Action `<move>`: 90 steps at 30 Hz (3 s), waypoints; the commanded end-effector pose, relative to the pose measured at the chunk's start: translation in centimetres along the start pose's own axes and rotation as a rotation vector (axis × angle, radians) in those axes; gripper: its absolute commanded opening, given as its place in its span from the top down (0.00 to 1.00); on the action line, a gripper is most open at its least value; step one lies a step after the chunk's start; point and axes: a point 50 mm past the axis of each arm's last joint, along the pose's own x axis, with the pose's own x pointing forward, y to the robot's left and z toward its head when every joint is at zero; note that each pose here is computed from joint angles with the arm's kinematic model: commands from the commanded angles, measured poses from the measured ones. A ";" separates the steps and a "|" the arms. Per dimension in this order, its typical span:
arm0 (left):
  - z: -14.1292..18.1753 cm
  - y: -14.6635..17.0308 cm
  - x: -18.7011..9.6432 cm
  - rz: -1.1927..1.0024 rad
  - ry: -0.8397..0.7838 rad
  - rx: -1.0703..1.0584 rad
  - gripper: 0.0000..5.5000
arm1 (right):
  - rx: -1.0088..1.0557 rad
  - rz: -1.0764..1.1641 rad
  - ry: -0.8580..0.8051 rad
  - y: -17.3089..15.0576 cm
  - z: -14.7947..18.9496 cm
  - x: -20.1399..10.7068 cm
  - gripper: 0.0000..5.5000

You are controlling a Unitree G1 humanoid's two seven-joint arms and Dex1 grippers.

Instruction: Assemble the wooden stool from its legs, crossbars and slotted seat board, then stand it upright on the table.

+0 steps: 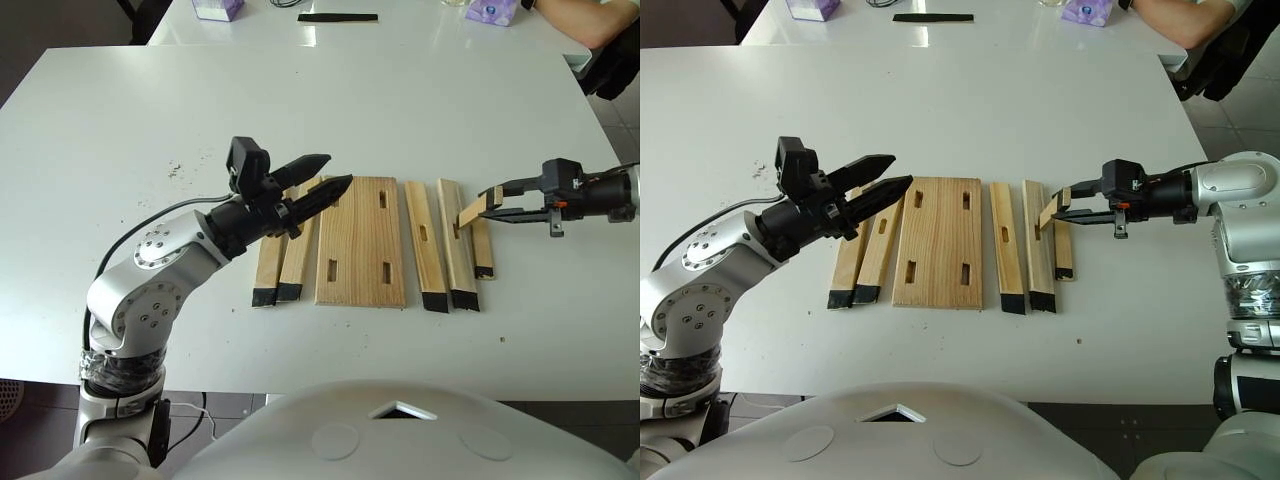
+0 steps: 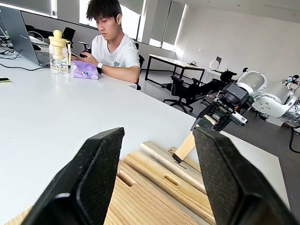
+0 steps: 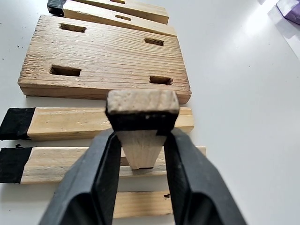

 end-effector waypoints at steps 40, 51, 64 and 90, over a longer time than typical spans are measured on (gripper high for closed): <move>-1.2 -0.3 0.2 -0.025 0.098 -0.029 0.50 | 0.374 0.111 -0.013 3.3 -7.1 6.0 0.57; -1.4 0.1 0.1 0.004 0.094 -0.024 0.50 | 0.216 -0.056 -0.119 1.2 -2.8 3.4 0.57; -1.1 -0.4 0.2 -0.010 0.059 -0.020 0.50 | 0.107 -0.184 -0.458 0.1 6.4 0.7 0.57; -0.9 0.2 0.5 -0.024 0.077 -0.019 0.50 | 0.261 -0.205 -0.689 -0.2 7.1 0.7 0.57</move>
